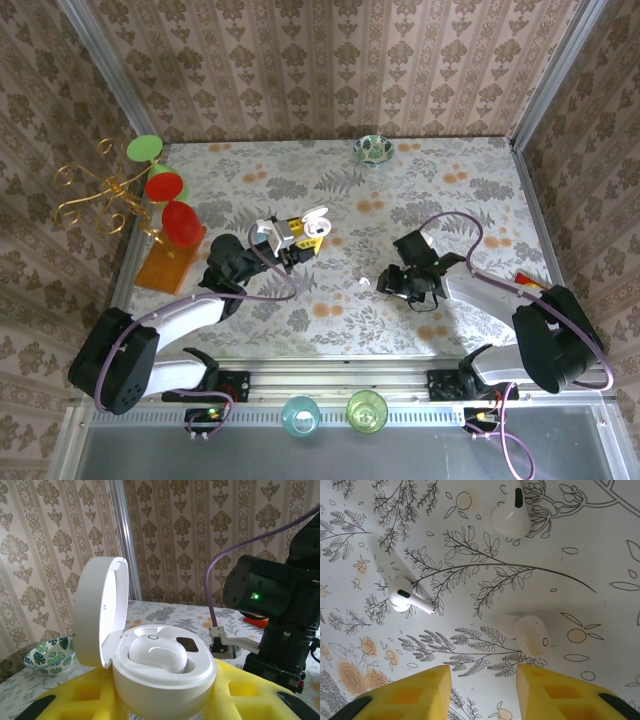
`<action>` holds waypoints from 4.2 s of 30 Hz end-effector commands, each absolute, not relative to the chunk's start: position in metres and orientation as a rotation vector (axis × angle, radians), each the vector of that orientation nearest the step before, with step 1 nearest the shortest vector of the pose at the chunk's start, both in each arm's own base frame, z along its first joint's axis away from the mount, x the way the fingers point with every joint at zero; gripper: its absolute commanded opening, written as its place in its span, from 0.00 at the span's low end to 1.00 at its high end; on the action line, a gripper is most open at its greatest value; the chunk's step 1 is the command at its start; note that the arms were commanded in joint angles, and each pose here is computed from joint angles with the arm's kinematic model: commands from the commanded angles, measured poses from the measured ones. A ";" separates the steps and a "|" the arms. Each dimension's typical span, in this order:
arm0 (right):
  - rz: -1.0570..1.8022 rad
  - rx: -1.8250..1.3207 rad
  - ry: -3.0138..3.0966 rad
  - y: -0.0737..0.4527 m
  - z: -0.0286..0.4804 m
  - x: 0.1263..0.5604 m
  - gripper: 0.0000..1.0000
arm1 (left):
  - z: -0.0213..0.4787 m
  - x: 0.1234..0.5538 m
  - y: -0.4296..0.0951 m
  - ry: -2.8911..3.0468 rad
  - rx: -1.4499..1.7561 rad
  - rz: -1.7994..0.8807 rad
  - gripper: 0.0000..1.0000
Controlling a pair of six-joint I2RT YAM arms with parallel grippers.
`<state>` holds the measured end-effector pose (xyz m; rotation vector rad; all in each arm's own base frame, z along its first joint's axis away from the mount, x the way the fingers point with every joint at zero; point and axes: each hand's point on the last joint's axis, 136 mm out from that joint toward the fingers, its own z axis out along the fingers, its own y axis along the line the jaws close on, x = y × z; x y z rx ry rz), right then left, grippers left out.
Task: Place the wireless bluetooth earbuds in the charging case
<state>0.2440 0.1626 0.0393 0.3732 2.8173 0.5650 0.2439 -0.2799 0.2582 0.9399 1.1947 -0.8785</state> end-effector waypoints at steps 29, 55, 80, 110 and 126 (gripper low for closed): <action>0.240 0.287 2.793 0.137 0.058 0.269 0.41 | 0.268 0.240 -0.278 1.153 0.963 -0.854 0.21; -0.073 0.067 2.844 0.134 0.039 0.295 0.42 | 0.263 0.241 -0.275 1.165 0.960 -0.838 0.21; 0.176 0.036 2.942 0.137 0.028 0.249 0.50 | 0.269 0.241 -0.274 1.155 0.956 -0.840 0.21; -0.410 -0.180 2.912 0.127 0.041 0.252 0.33 | 0.268 0.244 -0.273 1.164 0.958 -0.826 0.21; -0.606 -0.305 2.896 0.133 0.033 0.253 0.29 | 0.267 0.242 -0.269 1.168 0.952 -0.822 0.21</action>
